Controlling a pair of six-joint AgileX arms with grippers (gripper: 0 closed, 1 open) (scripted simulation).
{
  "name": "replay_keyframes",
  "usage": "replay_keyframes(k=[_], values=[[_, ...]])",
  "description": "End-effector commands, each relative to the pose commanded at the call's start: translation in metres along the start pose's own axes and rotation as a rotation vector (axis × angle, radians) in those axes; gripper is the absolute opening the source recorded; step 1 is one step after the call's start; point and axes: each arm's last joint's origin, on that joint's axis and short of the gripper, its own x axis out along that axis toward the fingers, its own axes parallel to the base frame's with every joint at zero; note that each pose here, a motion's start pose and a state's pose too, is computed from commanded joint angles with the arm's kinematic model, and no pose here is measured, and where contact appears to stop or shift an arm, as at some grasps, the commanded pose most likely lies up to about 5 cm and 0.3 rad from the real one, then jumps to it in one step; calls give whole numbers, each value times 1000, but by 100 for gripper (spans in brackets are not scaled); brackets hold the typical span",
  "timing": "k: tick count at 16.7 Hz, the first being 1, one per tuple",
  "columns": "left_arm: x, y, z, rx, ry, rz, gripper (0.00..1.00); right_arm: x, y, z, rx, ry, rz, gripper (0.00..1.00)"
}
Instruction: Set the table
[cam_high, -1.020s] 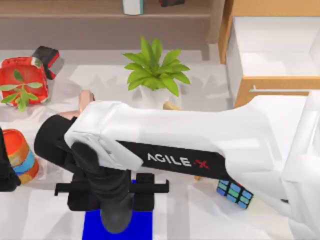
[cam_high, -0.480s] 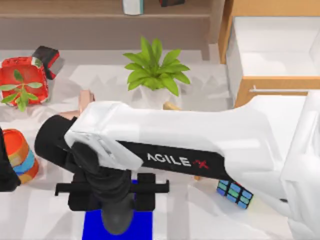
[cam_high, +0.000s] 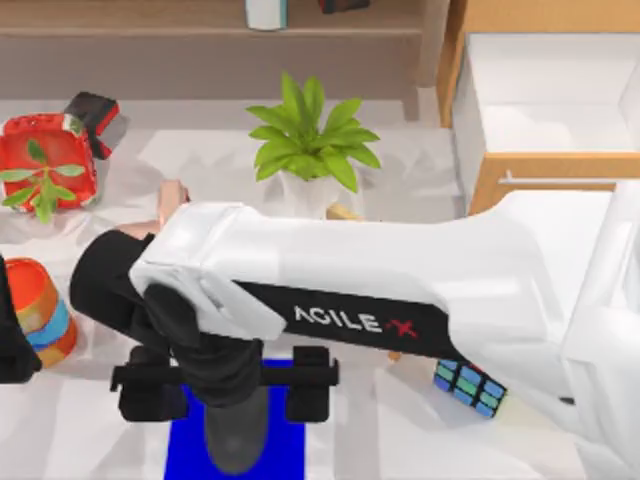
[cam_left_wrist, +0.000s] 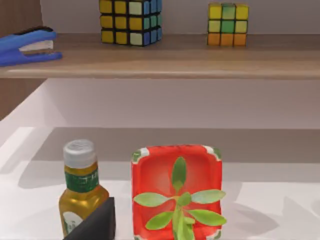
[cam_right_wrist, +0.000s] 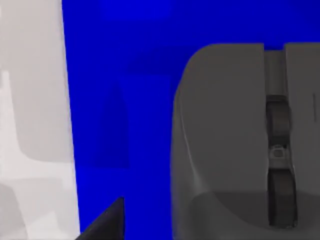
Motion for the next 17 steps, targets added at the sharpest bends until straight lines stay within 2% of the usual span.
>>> replay_keyframes(k=[5, 7, 12, 17], values=[[0, 0, 0, 0, 0, 0, 100, 0, 1, -1, -3, 0, 1, 100], [0, 0, 0, 0, 0, 0, 100, -6, 1, -3, -22, -11, 22, 100], [0, 0, 0, 0, 0, 0, 100, -31, -7, -6, -172, -119, 177, 100], [0, 0, 0, 0, 0, 0, 100, -56, -35, 14, -355, -379, 373, 100]])
